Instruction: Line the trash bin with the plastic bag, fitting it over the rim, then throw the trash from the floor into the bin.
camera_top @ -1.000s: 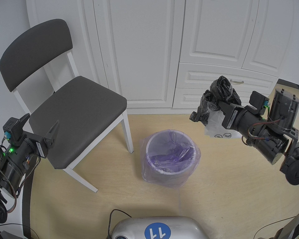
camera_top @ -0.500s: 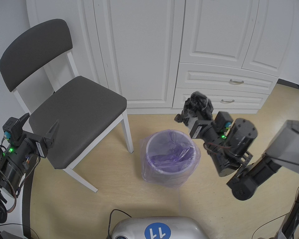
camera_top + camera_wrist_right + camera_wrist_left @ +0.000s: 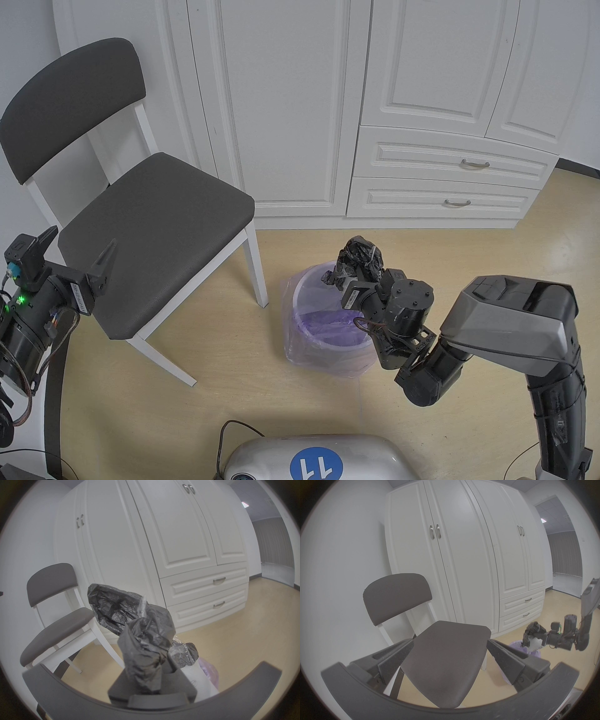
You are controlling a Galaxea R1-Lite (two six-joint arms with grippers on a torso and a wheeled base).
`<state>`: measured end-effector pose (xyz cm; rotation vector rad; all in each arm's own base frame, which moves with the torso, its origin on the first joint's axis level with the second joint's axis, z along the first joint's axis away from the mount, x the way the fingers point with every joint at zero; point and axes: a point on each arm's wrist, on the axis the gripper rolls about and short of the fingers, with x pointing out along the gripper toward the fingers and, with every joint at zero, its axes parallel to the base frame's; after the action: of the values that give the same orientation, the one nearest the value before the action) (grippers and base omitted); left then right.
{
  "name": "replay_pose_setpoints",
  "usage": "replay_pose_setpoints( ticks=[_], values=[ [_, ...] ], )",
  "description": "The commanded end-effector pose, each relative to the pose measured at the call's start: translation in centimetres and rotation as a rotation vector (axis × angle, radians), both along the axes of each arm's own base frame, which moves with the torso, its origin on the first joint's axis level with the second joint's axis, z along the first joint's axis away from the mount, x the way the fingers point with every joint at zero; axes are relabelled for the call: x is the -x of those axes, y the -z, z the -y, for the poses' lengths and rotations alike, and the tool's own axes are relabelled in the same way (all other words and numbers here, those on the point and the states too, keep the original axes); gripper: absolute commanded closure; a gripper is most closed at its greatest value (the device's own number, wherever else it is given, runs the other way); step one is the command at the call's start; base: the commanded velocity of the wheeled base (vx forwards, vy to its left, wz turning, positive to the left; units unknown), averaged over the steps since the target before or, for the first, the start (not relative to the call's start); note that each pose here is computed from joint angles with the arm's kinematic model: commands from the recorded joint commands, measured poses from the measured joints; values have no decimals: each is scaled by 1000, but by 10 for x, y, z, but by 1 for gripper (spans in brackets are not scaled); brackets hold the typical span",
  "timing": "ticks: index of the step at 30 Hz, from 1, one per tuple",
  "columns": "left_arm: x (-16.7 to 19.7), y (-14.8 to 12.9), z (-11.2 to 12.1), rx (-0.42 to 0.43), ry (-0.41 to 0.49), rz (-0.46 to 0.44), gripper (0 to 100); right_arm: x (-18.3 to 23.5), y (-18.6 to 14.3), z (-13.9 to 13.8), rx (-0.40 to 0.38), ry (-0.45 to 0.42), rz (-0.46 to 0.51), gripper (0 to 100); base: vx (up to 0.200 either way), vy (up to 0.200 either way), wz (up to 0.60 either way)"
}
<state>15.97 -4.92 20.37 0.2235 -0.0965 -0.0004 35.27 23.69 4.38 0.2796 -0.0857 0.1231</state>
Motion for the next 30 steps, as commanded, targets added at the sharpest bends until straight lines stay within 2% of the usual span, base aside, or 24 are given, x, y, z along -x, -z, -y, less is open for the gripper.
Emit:
replay_pose_setpoints(
  ticks=[1,3,12,15,20,25,27,30],
  values=[
    [-1,-2,-5,3,-30,7,0,-24,50,6,-28,28,-48,100,0,0,0],
    [0,-4,-7,6,-39,21,0,-31,57,7,-47,36,-45,100,0,0,0],
    [1,-5,-7,7,-41,38,0,-34,82,4,-45,35,-73,100,0,0,0],
    [4,-7,-8,10,-41,51,0,-32,82,2,-41,29,-79,100,0,0,0],
    [4,-7,-8,12,-41,51,0,-22,78,6,-20,-39,-106,100,0,0,0],
    [3,-5,-8,8,-40,44,0,-20,76,9,-14,-43,-115,100,0,0,0],
    [4,-6,-8,8,-40,45,0,-22,75,8,-19,-44,-108,100,0,0,0],
    [4,-5,-8,8,-40,44,0,-32,65,0,-47,-96,-49,100,0,0,0]
  ],
)
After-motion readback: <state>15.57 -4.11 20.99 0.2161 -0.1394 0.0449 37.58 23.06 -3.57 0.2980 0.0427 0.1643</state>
